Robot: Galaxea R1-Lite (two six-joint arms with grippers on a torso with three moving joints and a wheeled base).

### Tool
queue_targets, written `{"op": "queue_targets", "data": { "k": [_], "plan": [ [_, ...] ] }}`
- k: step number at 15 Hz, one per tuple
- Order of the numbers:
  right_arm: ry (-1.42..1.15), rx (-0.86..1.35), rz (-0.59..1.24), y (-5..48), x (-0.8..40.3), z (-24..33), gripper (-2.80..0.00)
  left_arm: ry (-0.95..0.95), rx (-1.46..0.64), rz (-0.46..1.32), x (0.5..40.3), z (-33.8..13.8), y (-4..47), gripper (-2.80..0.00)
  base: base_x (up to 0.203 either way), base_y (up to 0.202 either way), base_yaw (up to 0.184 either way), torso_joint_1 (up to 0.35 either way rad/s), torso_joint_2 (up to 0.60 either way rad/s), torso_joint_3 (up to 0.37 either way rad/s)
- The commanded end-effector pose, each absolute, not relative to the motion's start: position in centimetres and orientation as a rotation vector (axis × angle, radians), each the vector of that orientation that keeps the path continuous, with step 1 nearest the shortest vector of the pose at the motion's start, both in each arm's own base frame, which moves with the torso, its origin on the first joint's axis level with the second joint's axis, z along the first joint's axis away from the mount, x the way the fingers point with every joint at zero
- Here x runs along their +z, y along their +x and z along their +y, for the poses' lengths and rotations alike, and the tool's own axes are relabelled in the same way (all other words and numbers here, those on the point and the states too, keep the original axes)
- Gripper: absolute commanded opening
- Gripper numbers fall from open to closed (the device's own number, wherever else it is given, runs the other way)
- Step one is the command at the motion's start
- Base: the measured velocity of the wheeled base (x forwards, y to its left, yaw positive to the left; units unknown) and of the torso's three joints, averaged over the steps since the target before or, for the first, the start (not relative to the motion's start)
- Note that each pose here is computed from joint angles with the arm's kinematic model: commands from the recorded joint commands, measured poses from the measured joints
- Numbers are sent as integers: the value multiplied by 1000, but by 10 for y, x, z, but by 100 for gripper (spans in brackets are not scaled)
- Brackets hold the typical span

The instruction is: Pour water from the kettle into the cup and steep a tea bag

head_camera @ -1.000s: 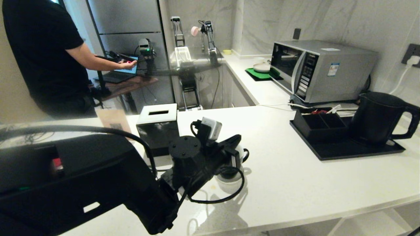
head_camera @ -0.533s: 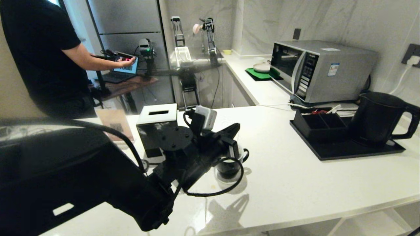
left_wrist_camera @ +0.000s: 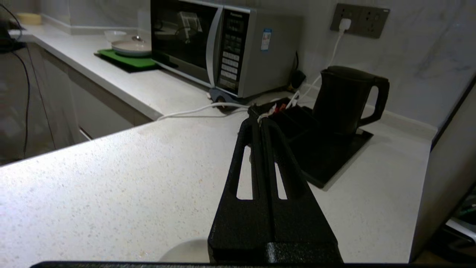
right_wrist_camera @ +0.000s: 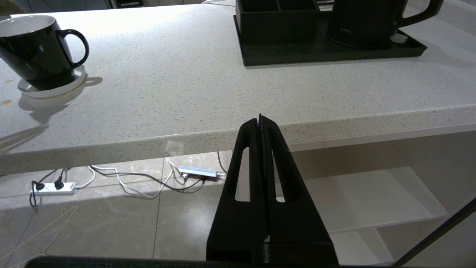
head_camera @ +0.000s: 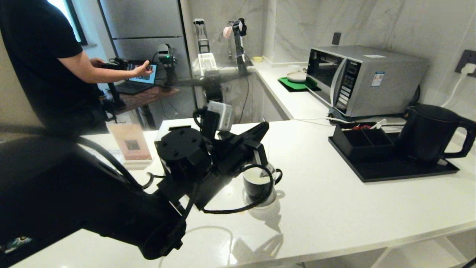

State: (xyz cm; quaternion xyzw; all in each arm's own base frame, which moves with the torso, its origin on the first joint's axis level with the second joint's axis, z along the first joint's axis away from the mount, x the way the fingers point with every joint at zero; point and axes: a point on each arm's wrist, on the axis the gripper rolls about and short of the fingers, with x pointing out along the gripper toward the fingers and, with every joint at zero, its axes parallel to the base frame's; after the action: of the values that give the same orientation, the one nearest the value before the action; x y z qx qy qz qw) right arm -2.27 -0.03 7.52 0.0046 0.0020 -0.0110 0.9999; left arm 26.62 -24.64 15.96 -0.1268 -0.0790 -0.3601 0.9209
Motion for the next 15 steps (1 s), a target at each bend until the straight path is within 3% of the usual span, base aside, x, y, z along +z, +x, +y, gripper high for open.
{"op": "queue_targets", "data": {
  "k": [1,7,15],
  "plan": [
    [9,-21,5,-23,75,0,-280,-261,-734,-191,167,-242,265,-280,0,0,0,0,0,0],
    [9,-21,5,-23,75,0,-280,-251,-730,-169,159,-242,267,-280,0,0,0,0,0,0],
    [9,-21,5,-23,75,0,-280,-211,-723,-72,120,-252,277,-280,0,0,0,0,0,0]
  ]
}}
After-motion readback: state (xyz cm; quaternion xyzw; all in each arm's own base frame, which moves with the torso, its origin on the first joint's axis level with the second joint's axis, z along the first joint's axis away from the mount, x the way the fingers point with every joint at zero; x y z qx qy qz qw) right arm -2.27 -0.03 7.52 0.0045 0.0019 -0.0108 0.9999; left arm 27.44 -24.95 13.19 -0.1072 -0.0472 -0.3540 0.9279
